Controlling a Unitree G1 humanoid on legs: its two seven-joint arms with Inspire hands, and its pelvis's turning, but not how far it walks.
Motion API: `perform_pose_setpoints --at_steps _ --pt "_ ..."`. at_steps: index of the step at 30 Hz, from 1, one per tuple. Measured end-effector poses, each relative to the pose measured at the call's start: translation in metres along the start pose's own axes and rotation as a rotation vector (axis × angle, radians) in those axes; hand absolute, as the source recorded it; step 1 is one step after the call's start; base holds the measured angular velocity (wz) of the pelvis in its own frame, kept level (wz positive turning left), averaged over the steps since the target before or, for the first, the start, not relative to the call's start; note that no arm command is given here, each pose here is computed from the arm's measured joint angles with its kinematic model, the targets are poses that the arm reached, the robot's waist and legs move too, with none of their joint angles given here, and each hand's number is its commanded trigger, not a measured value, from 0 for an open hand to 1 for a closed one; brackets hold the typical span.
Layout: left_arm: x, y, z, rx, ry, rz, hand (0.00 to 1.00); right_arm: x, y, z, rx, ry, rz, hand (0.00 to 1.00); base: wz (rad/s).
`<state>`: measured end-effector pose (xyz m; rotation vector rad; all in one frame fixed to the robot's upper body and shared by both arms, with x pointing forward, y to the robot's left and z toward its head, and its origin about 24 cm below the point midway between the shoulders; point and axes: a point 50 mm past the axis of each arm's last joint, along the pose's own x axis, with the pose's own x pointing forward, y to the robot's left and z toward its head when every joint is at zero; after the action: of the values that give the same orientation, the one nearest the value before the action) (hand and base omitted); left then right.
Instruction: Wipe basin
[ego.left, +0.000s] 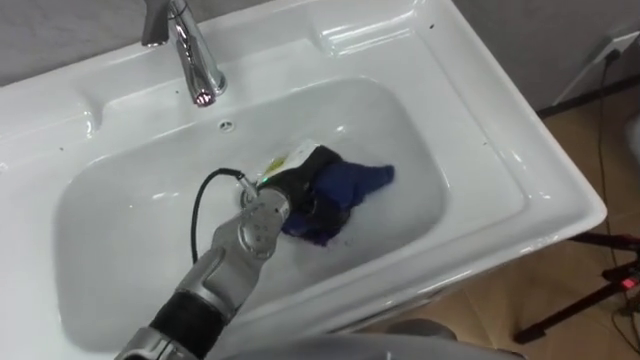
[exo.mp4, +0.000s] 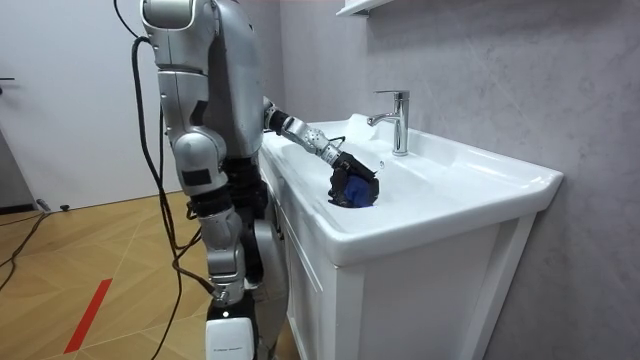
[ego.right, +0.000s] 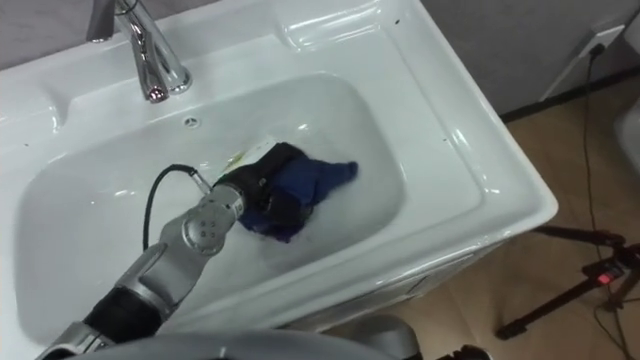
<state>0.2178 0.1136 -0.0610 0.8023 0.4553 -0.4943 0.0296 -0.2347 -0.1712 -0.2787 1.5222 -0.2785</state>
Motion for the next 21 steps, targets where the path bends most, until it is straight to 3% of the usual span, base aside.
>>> perform_pose_setpoints --at_steps 4,7,14,21 --pt "-0.004 0.004 -0.029 -0.044 0.083 0.066 1.00 0.000 -0.003 0.001 0.023 0.001 -0.021 0.00 -0.01" --pt "-0.013 0.010 -0.055 -0.040 0.166 0.191 1.00 0.000 -0.004 -0.001 0.010 0.009 -0.028 0.00 0.03" --pt "-0.044 0.016 -0.104 0.221 0.333 0.473 1.00 0.001 -0.010 -0.014 -0.070 0.070 -0.056 0.00 -0.04" --pt "-0.051 0.016 -0.115 0.414 0.362 0.508 1.00 0.002 -0.019 -0.014 -0.085 0.072 -0.066 0.00 -0.06"
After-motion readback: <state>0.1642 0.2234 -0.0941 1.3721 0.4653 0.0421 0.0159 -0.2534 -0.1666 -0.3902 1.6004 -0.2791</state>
